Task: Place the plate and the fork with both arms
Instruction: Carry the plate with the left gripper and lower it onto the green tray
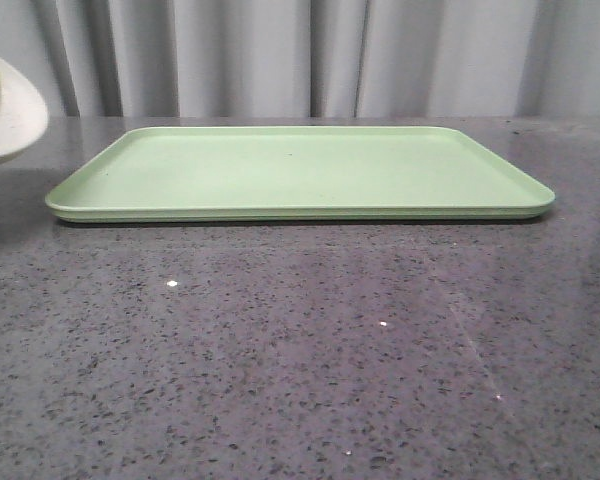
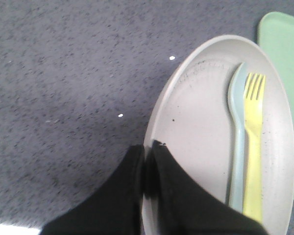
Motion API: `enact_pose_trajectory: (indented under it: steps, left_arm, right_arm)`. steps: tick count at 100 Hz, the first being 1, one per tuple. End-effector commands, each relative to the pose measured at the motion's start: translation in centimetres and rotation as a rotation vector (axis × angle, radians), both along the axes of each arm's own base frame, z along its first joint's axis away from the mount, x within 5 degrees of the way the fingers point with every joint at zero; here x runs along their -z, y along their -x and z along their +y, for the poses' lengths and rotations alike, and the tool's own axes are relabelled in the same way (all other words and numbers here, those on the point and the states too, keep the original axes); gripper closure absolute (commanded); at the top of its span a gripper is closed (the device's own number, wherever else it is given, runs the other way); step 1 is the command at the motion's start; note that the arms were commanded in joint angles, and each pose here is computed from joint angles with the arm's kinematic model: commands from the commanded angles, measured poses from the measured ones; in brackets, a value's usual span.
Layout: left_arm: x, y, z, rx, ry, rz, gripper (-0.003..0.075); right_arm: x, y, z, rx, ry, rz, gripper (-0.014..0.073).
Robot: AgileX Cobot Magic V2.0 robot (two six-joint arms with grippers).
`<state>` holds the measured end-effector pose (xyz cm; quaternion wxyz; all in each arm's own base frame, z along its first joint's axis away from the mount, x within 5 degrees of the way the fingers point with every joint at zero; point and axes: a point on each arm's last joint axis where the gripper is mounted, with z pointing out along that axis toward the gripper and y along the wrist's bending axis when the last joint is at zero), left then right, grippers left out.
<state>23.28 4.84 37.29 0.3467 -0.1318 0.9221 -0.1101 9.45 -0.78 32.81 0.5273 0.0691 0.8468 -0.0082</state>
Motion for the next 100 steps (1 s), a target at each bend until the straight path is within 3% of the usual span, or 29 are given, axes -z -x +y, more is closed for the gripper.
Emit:
enact_pose_trajectory:
  steps: [1,38,68,100]
  left_arm:
    - [-1.8,-1.2,-1.3,0.026,0.059,-0.148,0.0741]
    - [0.0,-8.5,-9.1,0.246,0.168,-0.174,0.0741]
    - [1.9,-12.6,-15.2,0.301,0.309,-0.196,0.0741]
    - [5.1,-14.2,-17.6,0.291,0.382,-0.125,0.0741]
  right_arm:
    - [-1.6,-0.4,0.0,-0.011,0.014,-0.092,0.0072]
    - [-1.6,-0.4,0.0,-0.010,0.014,-0.091,0.0072]
    - [-1.6,-0.4,0.0,-0.010,0.013,-0.090,0.0072]
    - [-1.5,-0.3,0.1,-0.010,0.010,-0.085,0.0072]
